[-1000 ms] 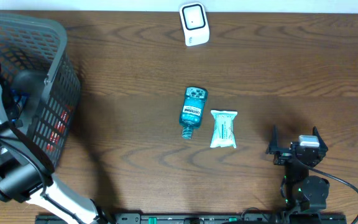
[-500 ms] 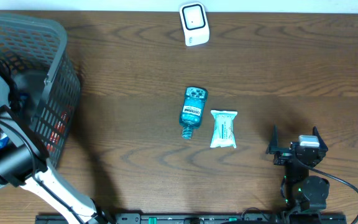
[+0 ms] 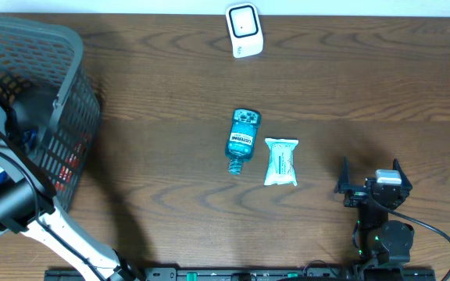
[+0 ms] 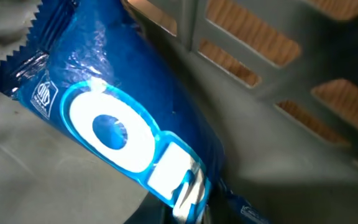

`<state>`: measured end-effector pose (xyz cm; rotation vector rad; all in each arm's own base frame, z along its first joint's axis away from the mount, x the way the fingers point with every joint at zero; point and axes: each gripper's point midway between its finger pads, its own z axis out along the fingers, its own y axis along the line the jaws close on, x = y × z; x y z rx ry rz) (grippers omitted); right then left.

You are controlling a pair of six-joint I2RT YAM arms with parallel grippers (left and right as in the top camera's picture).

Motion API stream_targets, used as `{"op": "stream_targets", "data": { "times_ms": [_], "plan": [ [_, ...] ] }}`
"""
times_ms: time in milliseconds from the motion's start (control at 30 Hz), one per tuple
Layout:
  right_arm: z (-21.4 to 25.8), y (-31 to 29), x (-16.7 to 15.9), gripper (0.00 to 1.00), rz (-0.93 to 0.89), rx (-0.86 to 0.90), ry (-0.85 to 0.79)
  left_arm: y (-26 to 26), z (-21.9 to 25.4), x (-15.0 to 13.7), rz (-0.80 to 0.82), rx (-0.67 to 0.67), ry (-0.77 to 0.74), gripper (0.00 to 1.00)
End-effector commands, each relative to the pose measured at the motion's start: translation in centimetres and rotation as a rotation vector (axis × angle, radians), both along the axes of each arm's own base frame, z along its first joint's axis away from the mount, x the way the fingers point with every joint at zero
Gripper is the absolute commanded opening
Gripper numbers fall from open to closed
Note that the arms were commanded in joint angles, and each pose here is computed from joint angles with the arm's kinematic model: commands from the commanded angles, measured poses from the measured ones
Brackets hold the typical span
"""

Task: Scan the item barcode
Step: 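Carry the Oreo pack out and lay it left of the bottle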

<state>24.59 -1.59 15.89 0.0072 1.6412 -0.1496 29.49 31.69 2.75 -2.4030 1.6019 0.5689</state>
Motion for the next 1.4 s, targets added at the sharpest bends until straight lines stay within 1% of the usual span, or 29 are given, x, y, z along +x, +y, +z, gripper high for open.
{"op": "stream_targets", "data": {
  "times_ms": [0, 100, 200, 300, 333, 367, 433, 467, 567, 667, 700, 767, 833, 867, 900, 967, 1033, 1067, 1133, 1233, 1300, 1367],
  "plan": [
    [0.0, -0.1, 0.0, 0.99, -0.002, -0.006, -0.003, -1.8, -2.0, 0.4, -0.16, -0.17, -0.006, 0.08],
    [0.0, -0.1, 0.0, 0.99, -0.002, -0.006, -0.003, -2.6, -0.1, 1.6, -0.179, -0.202, -0.094, 0.08],
    [0.0, -0.1, 0.0, 0.99, -0.002, -0.006, -0.003, -3.3, 3.8, 3.4, -0.206, -0.197, -0.237, 0.08],
    [0.0, -0.1, 0.0, 0.99, -0.002, -0.006, -0.003, -3.6, 9.8, 4.8, -0.245, -0.136, -0.387, 0.07],
    [0.0, -0.1, 0.0, 0.99, -0.002, -0.006, -0.003, -3.8, 14.4, 5.1, -0.274, -0.069, -0.473, 0.07],
    [0.0, -0.1, 0.0, 0.99, -0.002, -0.006, -0.003, -4.1, 17.4, 5.2, -0.309, -0.024, -0.535, 0.07],
    [0.0, -0.1, 0.0, 0.99, -0.002, -0.006, -0.003, -5.2, 22.2, 5.1, -0.355, 0.041, -0.64, 0.08],
    [0.0, -0.1, 0.0, 0.99, -0.002, -0.006, -0.003, -6.7, 27.1, 4.6, -0.404, 0.122, -0.748, 0.08],
    [0.0, -0.1, 0.0, 0.99, -0.002, -0.006, -0.003, -10.3, 34.4, 3.6, -0.502, 0.245, -0.905, 0.08],
    [0.0, -0.1, 0.0, 0.99, -0.002, -0.006, -0.003, -14.7, 39.7, 3.0, -0.634, 0.335, -1.023, 0.08],
    [0.0, -0.1, 0.0, 0.99, -0.002, -0.006, -0.003, -17.7, 41.9, 3.0, -0.74, 0.367, -1.072, 0.08],
    [0.0, -0.1, 0.0, 0.99, -0.002, -0.006, -0.003, -22.2, 43.4, 3.2, -0.9, 0.365, -1.108, 0.08],
    [0.0, -0.1, 0.0, 0.99, -0.002, -0.006, -0.003, -26.7, 43.0, 3.9, -1.088, 0.332, -1.085, 0.08],
    [0.0, -0.1, 0.0, 0.99, -0.002, -0.006, -0.003, -28.8, 41.8, 4.2, -1.176, 0.302, -1.036, 0.08],
    [0.0, -0.1, 0.0, 0.99, -0.002, -0.006, -0.003, -29.9, 40.8, 4.3, -1.222, 0.281, -0.992, 0.08],
    [0.0, -0.1, 0.0, 0.99, -0.002, -0.006, -0.003, -32.1, 37.8, 4.5, -1.332, 0.235, -0.855, 0.08],
    [0.0, -0.1, 0.0, 0.99, -0.002, -0.006, -0.003, -34.6, 33.8, 4.6, -1.487, 0.178, -0.668, 0.08],
    [0.0, -0.1, 0.0, 0.99, -0.002, -0.006, -0.003, -35.4, 32.2, 4.6, -1.552, 0.152, -0.597, 0.08],
    [0.0, -0.1, 0.0, 0.99, -0.002, -0.006, -0.003, -37.7, 27.7, 4.4, -1.731, 0.064, -0.395, 0.08],
    [0.0, -0.1, 0.0, 0.99, -0.002, -0.006, -0.003, -39.9, 21.8, 4.1, -1.918, -0.068, -0.129, 0.08],
    [0.0, -0.1, 0.0, 0.99, -0.002, -0.006, -0.003, -41.0, 18.4, 4.5, -1.988, -0.138, -0.009, 0.08],
    [0.0, -0.1, 0.0, 0.99, -0.002, -0.006, -0.003, -41.9, 15.7, 5.1, -2.035, -0.189, 0.076, 0.08]
  ]
}}
